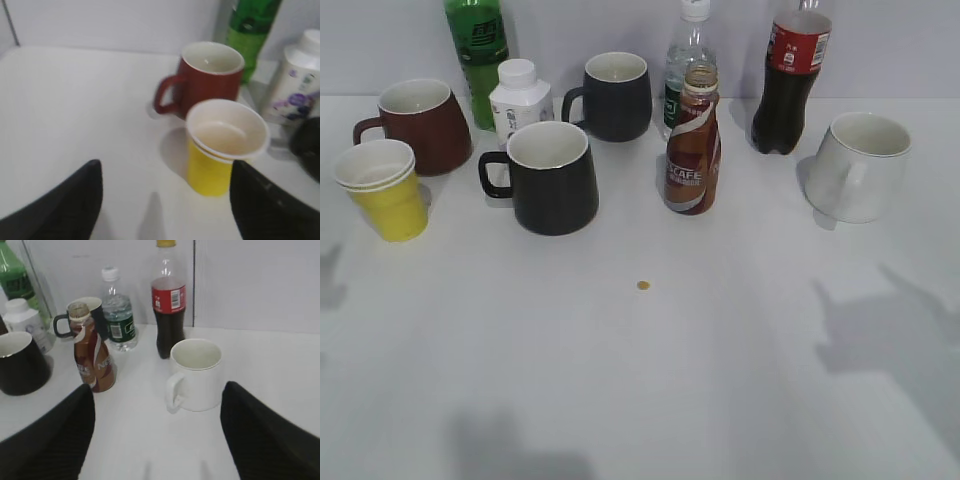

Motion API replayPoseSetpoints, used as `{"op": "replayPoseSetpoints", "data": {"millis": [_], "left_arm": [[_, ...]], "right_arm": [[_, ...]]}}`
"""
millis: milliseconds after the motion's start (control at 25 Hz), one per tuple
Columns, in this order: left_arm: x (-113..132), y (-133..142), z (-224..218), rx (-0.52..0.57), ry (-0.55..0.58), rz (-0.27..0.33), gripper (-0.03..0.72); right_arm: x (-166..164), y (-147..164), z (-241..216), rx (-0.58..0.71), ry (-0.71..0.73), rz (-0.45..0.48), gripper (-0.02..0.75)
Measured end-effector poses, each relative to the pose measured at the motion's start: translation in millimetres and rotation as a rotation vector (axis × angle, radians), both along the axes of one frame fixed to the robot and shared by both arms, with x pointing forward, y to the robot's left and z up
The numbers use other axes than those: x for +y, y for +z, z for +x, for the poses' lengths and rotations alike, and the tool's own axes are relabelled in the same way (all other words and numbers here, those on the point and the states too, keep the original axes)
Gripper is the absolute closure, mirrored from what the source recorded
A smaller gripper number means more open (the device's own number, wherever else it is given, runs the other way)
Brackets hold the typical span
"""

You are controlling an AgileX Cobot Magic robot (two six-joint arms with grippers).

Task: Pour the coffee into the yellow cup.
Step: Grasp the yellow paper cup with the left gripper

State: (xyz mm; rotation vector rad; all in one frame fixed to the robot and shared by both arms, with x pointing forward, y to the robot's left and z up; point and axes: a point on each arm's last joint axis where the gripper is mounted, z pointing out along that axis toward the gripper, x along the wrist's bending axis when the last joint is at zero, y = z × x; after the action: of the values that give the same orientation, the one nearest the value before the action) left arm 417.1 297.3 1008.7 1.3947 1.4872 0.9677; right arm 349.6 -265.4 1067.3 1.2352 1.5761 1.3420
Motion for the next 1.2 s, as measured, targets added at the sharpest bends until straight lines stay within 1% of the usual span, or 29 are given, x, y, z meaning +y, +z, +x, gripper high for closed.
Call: {"op": "replayPoseSetpoints", "data": {"millis": [40,80,160,320,440,560,720,960,1080,1200], "left_arm": [[-3,-2,1,0.015,-0.012,-0.015,0.083],[-8,-5,3,0.033,-0.034,-0.022,0.062],[-19,-11,5,0.069,-0.091,-0.025,0.046],[-36,-28,12,0.137,-0.172,-0.012,0.042],[-41,-44,22,0.18,-0.185,-0.005,0.043],[-43,-56,32,0.181,-0.189,0.011,0.044],[-46,-66,46,0.1,-0.19,0.018,0.047],[-49,-84,65,-0.065,-0.188,0.026,0.053],[-50,-103,71,-0.069,-0.188,0.032,0.06],[-51,-118,76,-0.08,-0.187,0.035,0.069]], "right_arm": [[3,-2,6,0.007,0.01,-0.003,0.15],[6,-4,13,0.017,0.016,-0.006,0.15],[13,-9,25,0.028,0.031,-0.013,0.15],[30,-23,53,0.035,0.044,-0.027,0.15],[41,-30,67,0.0,0.052,-0.036,0.15],[51,-39,84,-0.005,0.053,-0.052,0.15],[60,-46,103,-0.011,0.052,-0.041,0.15],[67,-56,119,-0.035,0.044,-0.016,0.15],[70,-57,121,-0.055,0.056,0.002,0.15],[75,-57,123,-0.104,0.1,0.013,0.15]]}}
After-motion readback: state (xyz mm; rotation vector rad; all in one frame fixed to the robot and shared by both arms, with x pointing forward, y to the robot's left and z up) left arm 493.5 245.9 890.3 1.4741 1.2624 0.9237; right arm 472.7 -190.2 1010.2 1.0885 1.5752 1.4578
